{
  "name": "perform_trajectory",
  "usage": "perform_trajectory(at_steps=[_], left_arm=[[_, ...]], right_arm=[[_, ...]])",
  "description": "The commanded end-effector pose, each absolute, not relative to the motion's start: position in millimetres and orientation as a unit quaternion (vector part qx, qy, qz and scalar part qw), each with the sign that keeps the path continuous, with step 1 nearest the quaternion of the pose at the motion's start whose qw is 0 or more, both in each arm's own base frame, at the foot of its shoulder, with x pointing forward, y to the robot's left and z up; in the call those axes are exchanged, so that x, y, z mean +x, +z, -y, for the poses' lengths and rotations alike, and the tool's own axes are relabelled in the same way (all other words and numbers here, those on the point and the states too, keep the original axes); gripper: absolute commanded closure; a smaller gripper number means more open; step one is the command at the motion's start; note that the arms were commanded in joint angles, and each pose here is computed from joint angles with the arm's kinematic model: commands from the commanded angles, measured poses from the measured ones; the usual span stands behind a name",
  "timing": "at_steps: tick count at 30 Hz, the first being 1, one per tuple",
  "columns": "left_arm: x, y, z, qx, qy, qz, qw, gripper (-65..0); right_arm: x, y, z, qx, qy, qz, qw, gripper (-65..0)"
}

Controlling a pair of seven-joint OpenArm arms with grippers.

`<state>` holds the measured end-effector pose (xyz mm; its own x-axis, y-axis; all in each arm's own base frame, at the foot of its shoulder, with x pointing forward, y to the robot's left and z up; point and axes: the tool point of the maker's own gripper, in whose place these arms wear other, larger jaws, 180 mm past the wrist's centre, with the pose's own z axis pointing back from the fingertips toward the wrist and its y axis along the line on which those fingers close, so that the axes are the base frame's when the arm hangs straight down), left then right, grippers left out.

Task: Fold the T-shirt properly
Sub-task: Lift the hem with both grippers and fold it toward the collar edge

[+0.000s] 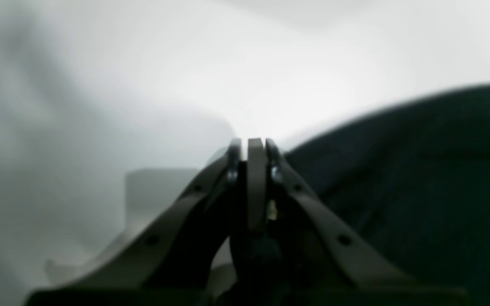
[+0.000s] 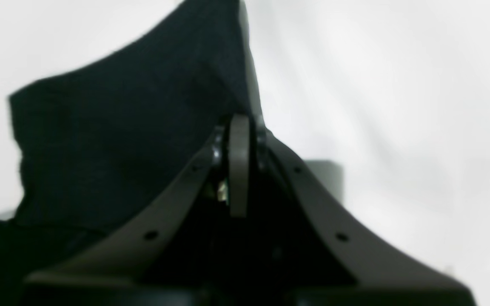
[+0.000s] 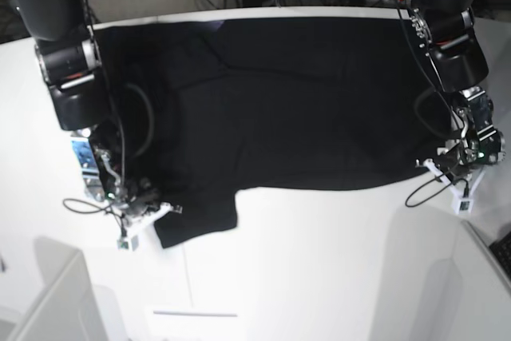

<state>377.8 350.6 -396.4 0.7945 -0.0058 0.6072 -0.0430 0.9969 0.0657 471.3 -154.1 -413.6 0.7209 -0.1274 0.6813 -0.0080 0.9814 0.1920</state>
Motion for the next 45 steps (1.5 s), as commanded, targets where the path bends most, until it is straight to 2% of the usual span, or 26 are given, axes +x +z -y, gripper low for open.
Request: perform_trajectory(at_steps=[1,5,12,17,23,45], left_arm=[[390.0,-374.9,-354.3,0.037,0.010,0.353,0.935,0.0],[383.5,-369.2,-348.2,0.021,0.014,0.367,0.930,0.0],[369.2,-354.0,-338.8,0.028,-0.011,0.383,0.923,0.0],[350.5,-335.1,-349.2,0.033,0.010,0.389,0.921,0.0],[331.9,-316.8,-343.6,0.040,-0.005,0.403,0.914,0.0],[267.0,-314.6,-314.7,0.078,-0.103,0.377,0.917,0.0]], right_arm=[[487.9,-388.6,163.6,0.086,-0.031,0.407,0.909,0.0],[480.4,-387.3,156.3,0.094,-0.019,0.408,0.908,0.0],[469.9,-373.2,172.3,0.113,-0.058,0.428,0.895,0.0],[458.7,-380.2,177.2,0.119,-0.070,0.397,0.907,0.0],[447.3,-375.4,168.1,0.130,-0.060,0.408,0.902,0.0],[399.7,-363.1,175.5,0.144,-0.062,0.399,0.904,0.0]])
